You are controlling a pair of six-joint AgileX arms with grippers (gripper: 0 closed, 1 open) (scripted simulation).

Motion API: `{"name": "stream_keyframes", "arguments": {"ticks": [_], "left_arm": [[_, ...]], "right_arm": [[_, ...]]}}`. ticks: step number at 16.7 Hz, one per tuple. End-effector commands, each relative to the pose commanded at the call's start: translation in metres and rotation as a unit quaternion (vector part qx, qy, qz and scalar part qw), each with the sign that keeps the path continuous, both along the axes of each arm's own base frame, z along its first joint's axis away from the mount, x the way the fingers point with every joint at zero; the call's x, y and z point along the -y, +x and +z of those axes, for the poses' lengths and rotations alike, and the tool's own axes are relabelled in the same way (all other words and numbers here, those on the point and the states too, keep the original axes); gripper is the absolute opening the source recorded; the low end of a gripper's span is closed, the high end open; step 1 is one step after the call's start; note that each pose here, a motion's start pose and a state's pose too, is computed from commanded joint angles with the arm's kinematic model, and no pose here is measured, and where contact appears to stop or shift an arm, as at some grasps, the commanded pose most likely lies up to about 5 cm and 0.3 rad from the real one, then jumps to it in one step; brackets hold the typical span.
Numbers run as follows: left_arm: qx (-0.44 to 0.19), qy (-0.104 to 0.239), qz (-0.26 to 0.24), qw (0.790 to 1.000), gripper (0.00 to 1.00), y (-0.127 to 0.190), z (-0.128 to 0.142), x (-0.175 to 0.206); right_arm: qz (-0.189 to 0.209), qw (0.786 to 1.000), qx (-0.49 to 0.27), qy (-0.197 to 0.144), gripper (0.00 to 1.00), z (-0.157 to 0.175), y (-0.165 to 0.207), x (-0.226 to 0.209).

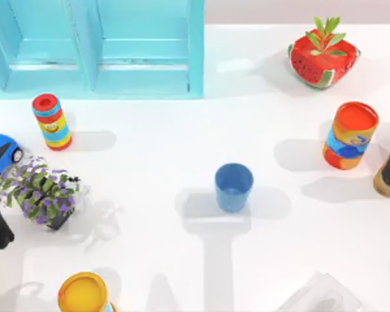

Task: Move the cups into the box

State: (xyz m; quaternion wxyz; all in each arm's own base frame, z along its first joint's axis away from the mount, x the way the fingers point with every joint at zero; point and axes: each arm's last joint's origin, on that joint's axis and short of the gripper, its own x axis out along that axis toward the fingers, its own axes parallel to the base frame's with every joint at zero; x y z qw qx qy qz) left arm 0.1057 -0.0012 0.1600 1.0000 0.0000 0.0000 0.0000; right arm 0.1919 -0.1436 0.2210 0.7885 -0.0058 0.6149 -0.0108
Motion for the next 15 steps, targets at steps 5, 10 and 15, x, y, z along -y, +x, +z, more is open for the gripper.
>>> {"name": "stream_keyframes", "arguments": {"ticks": [5,10,15], "left_arm": [[0.0,0.0,0.0,1.0,1.0,0.0,0.0,0.0],[0.0,0.0,0.0,1.0,1.0,0.0,0.0,0.0],[0.0,0.0,0.0,1.0,1.0,0.0,0.0,0.0]], "right_arm": [[0.0,1.0,0.0,0.0,0.68,0.0,0.0,0.0],[0.0,1.0,0.0,0.0,1.0,0.0,0.0,0.0],[0.0,1.0,0.0,0.0,1.0,0.0,0.0,0.0]]}}
